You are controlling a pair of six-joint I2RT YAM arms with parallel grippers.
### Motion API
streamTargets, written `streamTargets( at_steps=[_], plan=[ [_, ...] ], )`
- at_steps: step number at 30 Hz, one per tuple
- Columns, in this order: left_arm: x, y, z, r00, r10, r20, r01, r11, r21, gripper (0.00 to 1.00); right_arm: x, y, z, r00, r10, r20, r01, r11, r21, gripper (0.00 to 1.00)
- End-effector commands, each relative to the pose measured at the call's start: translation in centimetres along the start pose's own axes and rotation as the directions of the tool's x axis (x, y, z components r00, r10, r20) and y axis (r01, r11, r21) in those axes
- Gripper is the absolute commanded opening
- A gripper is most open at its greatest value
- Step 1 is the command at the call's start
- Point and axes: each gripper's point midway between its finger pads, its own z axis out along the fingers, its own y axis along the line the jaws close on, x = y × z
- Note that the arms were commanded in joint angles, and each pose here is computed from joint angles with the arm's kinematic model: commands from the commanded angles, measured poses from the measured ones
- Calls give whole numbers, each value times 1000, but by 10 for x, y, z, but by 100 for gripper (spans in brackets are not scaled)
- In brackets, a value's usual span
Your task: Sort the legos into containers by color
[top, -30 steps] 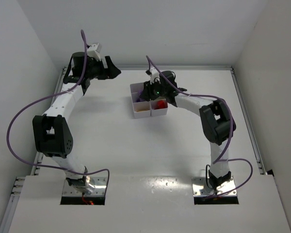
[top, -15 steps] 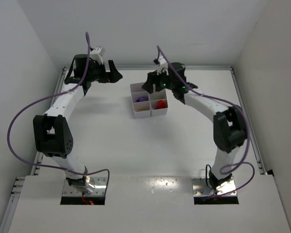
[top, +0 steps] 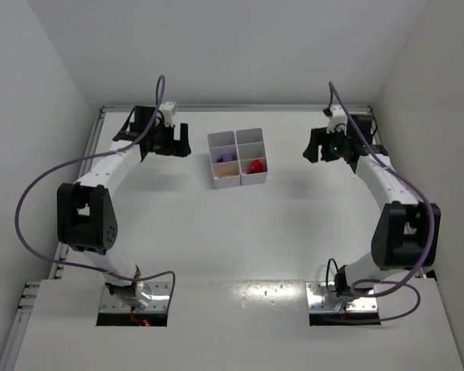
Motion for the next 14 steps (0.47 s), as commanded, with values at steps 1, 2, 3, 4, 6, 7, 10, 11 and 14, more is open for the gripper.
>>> streamTargets(
  at_steps=[1,2,3,4,6,7,10,11,14],
  plan=[
    [32,18,-11,997,23,-71,-30,995,-98,100,47,-13,-8,992,32,-125,-35,999,-22,68],
    [37,19,-10,996,30,-84,-38,995,-97,100,52,-22,-11,991,42,-128,-44,999,-11,68],
    [42,21,-10,995,28,-93,-38,994,-106,100,61,-25,-12,988,57,-143,-59,998,-4,68],
    [48,26,-10,994,17,-104,-29,993,-115,100,66,-28,-13,987,56,-151,-56,998,1,68],
    [50,24,-9,994,17,-104,-27,994,-104,100,77,-36,-14,984,78,-158,-76,997,20,68],
    [49,29,-10,995,9,-102,-21,993,-112,100,74,-35,-13,986,82,-146,-80,997,13,68],
    [56,31,-8,994,6,-111,-20,992,-123,100,81,-39,-18,983,102,-150,-100,995,22,68],
    [56,33,-8,994,6,-111,-21,991,-132,100,81,-39,-18,983,102,-150,-100,995,22,68],
    [55,32,-10,995,10,-101,-23,991,-132,100,78,-41,-21,985,105,-138,-102,994,23,69]
  ],
)
